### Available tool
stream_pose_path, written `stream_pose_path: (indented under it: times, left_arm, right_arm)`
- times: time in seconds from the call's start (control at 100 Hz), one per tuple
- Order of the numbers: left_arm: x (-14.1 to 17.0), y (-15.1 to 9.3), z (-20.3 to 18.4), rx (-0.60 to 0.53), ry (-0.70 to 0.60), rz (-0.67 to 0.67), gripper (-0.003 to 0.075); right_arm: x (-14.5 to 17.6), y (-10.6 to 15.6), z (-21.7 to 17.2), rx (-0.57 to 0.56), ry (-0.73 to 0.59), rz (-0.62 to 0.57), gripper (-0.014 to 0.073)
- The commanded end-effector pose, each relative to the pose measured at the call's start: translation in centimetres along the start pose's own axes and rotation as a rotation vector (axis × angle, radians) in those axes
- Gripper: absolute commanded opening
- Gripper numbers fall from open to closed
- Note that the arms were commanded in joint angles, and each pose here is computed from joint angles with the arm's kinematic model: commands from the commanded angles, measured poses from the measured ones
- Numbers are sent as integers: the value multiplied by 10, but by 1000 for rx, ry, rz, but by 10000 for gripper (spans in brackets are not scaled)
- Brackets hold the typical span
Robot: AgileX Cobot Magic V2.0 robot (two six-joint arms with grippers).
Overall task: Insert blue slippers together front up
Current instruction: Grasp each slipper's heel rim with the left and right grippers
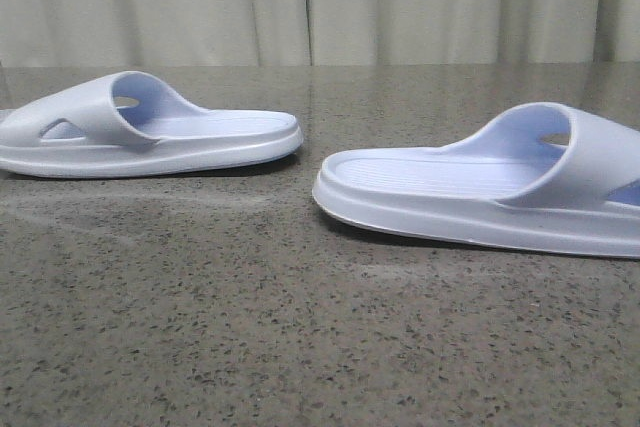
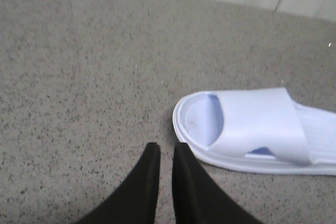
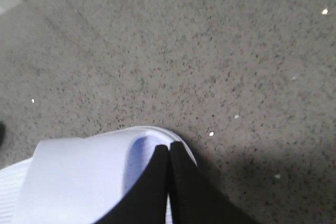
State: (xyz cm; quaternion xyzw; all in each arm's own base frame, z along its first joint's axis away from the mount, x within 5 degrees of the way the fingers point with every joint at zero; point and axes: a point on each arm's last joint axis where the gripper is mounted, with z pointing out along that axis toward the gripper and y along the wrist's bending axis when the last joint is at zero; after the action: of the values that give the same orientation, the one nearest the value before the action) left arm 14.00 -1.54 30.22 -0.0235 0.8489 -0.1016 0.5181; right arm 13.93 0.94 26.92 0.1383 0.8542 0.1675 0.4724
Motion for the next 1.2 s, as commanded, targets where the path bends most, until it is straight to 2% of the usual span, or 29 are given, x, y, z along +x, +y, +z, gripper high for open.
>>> stream_pose_path:
  times: [0.0,0.07,0.15,0.26,0.36,0.44,0.51,0.93,1.07,1.19]
  left_arm:
    - [-13,-3,5,9,-1,12,17]
    - [-12,-3,9,15,22,26,18]
    - [-12,-5,9,30,15,27,36]
    - [-13,-6,9,49,4,18,138]
    - [-13,-7,9,52,4,14,261]
    - [-13,-8,9,63,2,-12,353]
    - [-14,-8,8,69,1,-27,391]
    - [-12,-10,8,86,19,-39,391]
    - [-12,-10,8,87,20,-38,391]
    - [-12,-10,8,90,22,-44,391]
  right_arm:
    - [-16,5,1,-3,-11,-42,-78]
    - [-15,7,0,-14,24,-71,-62]
    - [-13,8,0,-18,44,-74,19]
    - [-12,8,0,-19,50,-74,195]
    - [-12,7,1,-20,61,-73,288]
    - [-11,6,5,-15,82,-68,290]
    - [-9,5,10,-8,115,-61,289]
    - [-8,-4,40,35,213,-43,288]
    - [-2,-3,46,2,283,-55,288]
    - [1,2,50,-74,329,-74,280]
